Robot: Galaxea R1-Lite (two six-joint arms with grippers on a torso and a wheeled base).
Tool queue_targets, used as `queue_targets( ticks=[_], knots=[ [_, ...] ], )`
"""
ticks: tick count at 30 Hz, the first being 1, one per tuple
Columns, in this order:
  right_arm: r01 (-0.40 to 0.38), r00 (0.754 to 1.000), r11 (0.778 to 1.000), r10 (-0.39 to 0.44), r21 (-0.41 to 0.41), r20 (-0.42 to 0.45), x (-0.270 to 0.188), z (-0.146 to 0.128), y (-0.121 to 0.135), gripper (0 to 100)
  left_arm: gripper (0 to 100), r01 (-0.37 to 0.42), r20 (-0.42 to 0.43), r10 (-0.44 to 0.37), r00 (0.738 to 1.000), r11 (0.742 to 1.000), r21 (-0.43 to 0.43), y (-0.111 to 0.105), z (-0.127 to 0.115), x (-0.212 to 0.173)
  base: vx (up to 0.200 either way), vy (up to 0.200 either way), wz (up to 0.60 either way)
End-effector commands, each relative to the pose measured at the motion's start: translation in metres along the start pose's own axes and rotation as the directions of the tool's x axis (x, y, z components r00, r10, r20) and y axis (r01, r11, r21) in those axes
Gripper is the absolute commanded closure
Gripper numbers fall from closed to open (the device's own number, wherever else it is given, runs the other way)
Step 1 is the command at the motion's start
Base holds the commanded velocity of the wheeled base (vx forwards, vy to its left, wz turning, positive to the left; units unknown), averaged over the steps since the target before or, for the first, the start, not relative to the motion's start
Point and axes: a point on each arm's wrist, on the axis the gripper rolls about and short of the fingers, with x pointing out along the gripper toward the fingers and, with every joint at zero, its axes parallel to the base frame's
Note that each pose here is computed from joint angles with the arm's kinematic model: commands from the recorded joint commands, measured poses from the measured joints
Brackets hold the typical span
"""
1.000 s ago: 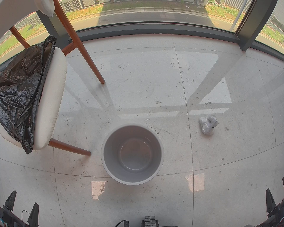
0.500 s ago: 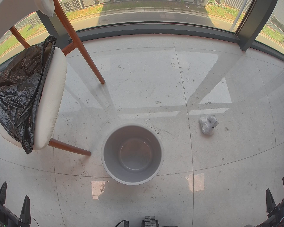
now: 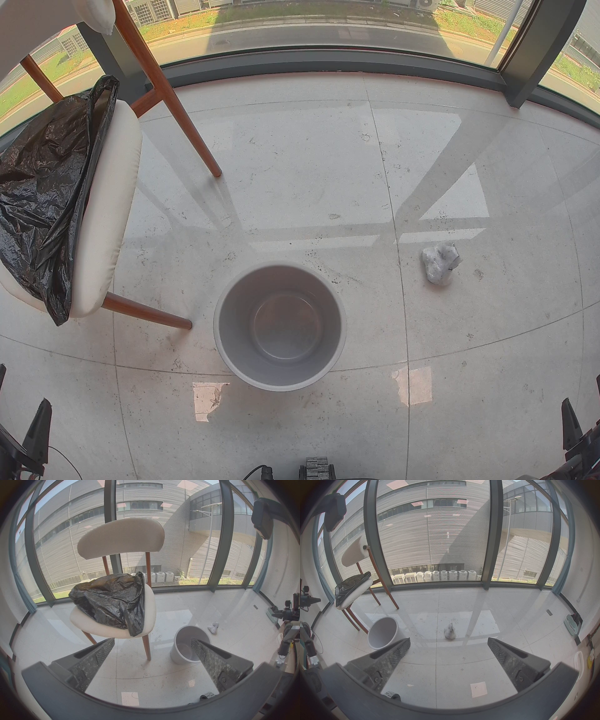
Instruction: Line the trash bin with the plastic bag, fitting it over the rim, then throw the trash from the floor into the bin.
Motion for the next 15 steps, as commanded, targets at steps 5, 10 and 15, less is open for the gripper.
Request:
queue_targets(
  ticks=[5, 10, 15],
  knots=[
    [-0.001, 1.0, 1.0, 0.001, 0.0, -0.001, 0.0, -0.005, 0.0, 0, 0, 0.04, -0.139, -0.041, 0.989, 0.999, -0.006, 0.007, 0.062, 0.055, 0.0, 0.0, 0.0],
    [-0.001, 1.0, 1.0, 0.001, 0.0, -0.001, 0.0, -0.005, 0.0, 0, 0, 0.042, -0.149, -0.04, 0.988, 0.999, 0.011, 0.012, 0.082, 0.096, 0.0, 0.0, 0.0],
    [-0.001, 1.0, 1.0, 0.001, 0.002, -0.001, 0.0, -0.005, 0.0, 0, 0, 0.038, -0.156, -0.036, 0.987, 0.999, 0.011, 0.016, 0.094, 0.131, 0.0, 0.0, 0.0]
  ],
)
